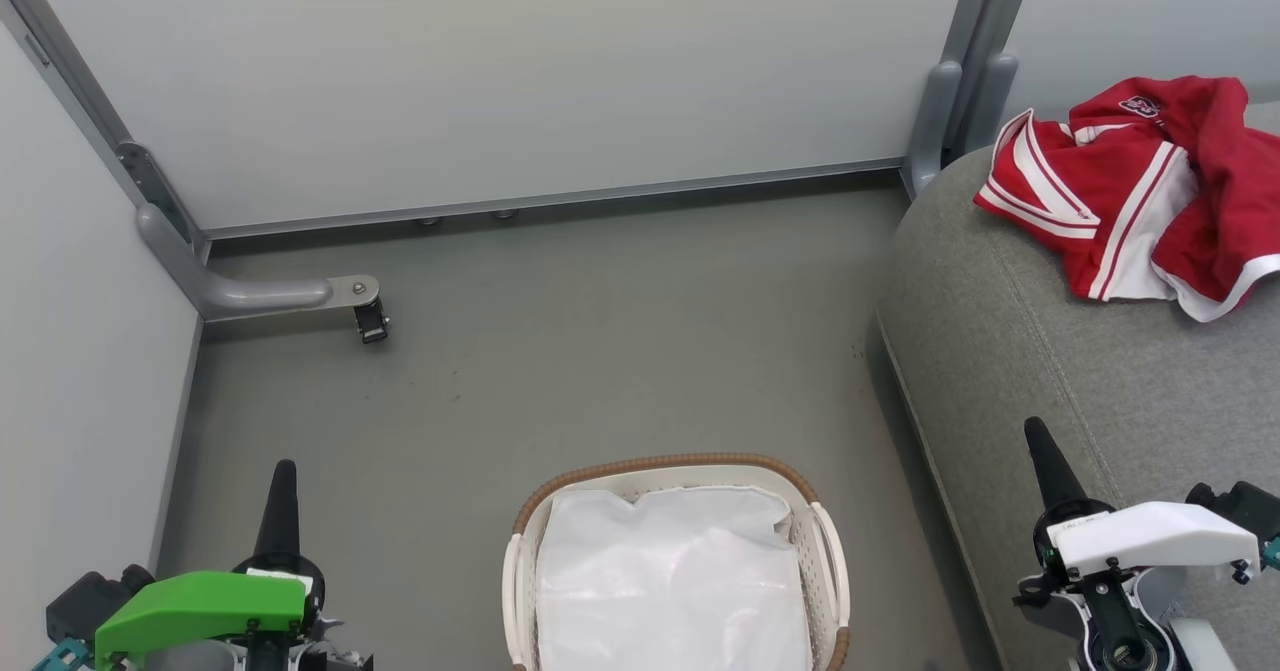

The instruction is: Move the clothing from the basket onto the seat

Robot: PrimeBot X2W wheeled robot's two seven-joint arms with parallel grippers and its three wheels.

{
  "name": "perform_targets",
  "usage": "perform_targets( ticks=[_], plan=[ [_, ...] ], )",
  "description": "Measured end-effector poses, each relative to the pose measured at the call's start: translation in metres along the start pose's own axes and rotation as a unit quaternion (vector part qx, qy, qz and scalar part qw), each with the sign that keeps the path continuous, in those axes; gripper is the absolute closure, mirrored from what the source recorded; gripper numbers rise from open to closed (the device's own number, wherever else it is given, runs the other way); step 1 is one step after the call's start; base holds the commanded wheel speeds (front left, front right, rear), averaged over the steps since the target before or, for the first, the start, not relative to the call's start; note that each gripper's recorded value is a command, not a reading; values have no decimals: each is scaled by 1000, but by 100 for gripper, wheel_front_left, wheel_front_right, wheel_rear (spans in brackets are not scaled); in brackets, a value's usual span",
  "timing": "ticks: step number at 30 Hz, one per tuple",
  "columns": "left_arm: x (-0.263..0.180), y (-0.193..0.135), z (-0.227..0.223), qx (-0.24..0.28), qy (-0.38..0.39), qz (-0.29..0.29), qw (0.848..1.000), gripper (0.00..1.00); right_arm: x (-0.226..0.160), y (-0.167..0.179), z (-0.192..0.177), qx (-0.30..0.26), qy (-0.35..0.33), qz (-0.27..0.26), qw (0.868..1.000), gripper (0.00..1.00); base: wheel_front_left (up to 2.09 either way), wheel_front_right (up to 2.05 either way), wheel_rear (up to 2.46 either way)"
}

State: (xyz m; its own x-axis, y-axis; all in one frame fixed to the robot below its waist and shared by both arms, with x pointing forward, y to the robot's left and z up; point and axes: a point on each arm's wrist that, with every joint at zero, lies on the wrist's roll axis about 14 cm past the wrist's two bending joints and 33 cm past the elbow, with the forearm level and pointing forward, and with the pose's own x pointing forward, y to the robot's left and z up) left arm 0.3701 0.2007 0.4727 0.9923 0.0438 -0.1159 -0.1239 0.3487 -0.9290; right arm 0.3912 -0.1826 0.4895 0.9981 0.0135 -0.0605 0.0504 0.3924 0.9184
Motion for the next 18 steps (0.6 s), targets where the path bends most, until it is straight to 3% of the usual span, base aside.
perform_targets(
  ticks=[18],
  plan=[
    [6,-11,4,-70,3,-18,997,100,-1,2,7,80,-4,5,997,100,0,0,0]
  ],
)
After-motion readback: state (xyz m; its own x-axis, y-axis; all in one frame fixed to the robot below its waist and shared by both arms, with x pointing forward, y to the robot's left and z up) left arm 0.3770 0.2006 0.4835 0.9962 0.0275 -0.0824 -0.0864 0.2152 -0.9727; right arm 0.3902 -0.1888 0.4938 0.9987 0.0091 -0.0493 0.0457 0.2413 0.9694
